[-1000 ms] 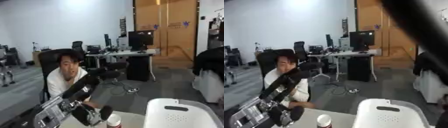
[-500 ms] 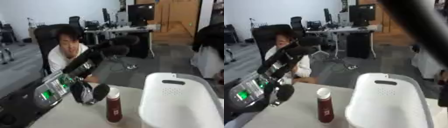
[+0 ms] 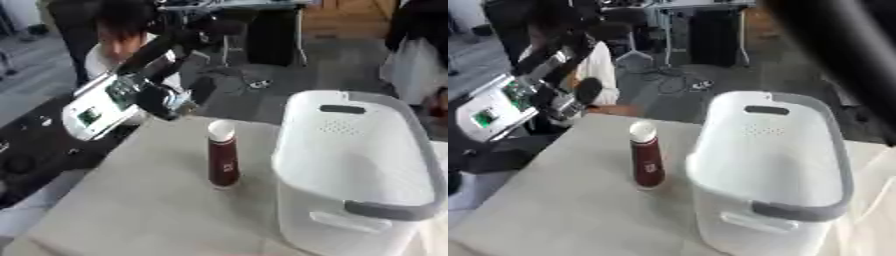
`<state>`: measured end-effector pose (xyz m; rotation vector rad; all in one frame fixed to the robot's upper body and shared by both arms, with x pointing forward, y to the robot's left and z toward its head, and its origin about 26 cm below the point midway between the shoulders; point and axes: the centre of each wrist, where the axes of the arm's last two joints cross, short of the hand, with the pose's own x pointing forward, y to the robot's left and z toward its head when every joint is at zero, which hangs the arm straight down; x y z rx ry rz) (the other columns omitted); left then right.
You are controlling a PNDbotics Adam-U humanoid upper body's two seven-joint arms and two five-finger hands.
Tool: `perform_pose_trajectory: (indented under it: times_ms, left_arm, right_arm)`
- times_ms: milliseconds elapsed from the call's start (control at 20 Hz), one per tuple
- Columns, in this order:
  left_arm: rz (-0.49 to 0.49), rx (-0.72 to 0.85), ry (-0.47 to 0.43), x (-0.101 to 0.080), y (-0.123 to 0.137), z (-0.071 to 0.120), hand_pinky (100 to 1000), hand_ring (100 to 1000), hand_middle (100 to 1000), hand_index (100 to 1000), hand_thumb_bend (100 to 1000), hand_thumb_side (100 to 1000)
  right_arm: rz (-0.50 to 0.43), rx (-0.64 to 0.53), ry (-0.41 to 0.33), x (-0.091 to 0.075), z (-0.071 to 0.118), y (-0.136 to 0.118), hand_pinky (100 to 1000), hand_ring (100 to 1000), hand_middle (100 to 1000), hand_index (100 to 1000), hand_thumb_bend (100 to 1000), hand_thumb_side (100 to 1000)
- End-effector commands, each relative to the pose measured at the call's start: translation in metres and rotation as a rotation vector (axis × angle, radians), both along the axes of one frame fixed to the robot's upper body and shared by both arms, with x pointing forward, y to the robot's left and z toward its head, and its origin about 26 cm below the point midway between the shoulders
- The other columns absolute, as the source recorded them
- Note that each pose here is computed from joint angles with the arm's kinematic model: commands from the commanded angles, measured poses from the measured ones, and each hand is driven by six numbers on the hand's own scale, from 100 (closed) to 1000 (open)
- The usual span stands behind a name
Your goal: Pick up objects on the table and place them in the box.
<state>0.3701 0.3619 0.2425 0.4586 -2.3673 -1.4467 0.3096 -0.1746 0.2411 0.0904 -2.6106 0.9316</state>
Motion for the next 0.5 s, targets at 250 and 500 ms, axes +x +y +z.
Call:
perform_pose_trajectory:
  times_ms: [250, 500]
  left_arm:
    - [0.109, 0.115, 0.196, 0.03, 0.022, -0.002, 1000, 1000, 1000, 1000, 100, 879]
    - [0.122, 0.139, 0.28, 0.049, 0.025, -0.01, 1000, 1000, 1000, 1000, 100, 892]
  right_arm:
    - [0.001, -0.011, -0.015, -0.003, 0.006, 0.0, 138, 416, 461, 591, 100, 817]
    - [0.004, -0.035, -0.011, -0.003, 0.006, 0.002, 137, 418, 461, 590, 100, 829]
